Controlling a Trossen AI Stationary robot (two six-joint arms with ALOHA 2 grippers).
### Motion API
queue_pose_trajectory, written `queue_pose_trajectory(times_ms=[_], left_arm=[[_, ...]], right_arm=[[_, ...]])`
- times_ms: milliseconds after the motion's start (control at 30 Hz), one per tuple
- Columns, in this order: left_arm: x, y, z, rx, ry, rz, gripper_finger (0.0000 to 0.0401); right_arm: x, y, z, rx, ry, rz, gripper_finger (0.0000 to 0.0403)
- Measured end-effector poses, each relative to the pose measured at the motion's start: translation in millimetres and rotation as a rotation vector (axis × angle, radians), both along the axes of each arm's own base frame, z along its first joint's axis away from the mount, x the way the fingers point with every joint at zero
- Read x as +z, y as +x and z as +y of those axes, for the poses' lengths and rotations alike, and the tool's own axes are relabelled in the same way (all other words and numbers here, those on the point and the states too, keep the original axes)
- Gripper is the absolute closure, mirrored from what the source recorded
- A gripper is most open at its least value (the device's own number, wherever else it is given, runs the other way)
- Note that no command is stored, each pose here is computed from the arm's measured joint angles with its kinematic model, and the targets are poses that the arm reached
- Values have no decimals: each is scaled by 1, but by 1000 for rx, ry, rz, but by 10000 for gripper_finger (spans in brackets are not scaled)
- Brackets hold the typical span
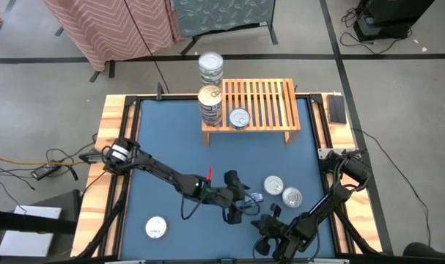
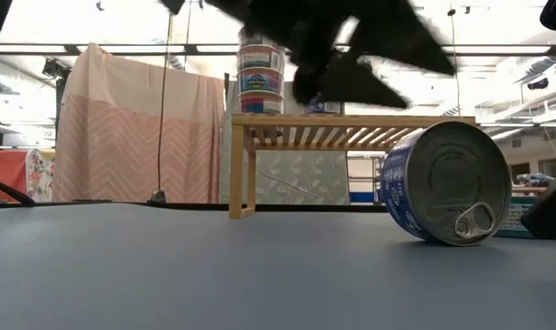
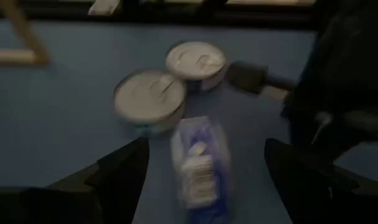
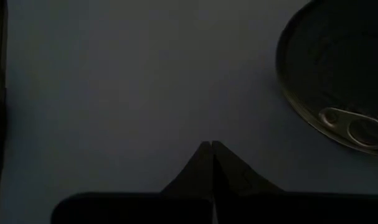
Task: Stack canned seafood by type on shelf
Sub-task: Stack the dark blue tuna can on top of the dark blue tuna can on the shelf
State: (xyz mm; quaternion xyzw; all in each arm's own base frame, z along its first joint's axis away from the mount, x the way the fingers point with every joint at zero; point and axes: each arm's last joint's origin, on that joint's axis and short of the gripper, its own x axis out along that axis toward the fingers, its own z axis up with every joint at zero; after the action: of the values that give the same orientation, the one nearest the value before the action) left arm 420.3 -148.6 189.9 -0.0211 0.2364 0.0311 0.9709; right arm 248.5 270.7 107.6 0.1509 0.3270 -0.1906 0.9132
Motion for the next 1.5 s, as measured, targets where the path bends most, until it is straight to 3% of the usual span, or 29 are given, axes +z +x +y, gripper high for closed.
queue_pose_trajectory(times_ms=[267, 333, 500, 867, 1033, 1200, 1333, 1400, 1500], left_arm=[[-11, 20, -8, -23, 83, 139, 78], [-6, 25, -11, -22, 60, 114, 78], [-21, 23, -6, -8, 35, 221, 93], [-22, 25, -6, -13, -17, 217, 256], [-19, 28, -4, 48, -32, 165, 263], [-21, 28, 3, 133, -110, 185, 258], [-21, 28, 9, 277, -289, 179, 261], [-16, 28, 12, 339, -370, 156, 261], [1, 25, 15, 401, -403, 90, 261]], right_arm=[[0, -1, 0, 3, 1, 8, 403], [0, -1, 1, 6, 1, 11, 403], [0, -2, 1, 9, 5, 13, 403], [0, -2, 1, 11, 11, 19, 403], [0, -2, 2, 3, 25, 17, 403], [-1, -2, 2, 4, 38, 25, 403], [-1, -6, 6, -20, 82, 16, 403], [-1, -14, 10, -46, 101, -6, 403], [-2, -31, 16, -98, 116, -41, 403]])
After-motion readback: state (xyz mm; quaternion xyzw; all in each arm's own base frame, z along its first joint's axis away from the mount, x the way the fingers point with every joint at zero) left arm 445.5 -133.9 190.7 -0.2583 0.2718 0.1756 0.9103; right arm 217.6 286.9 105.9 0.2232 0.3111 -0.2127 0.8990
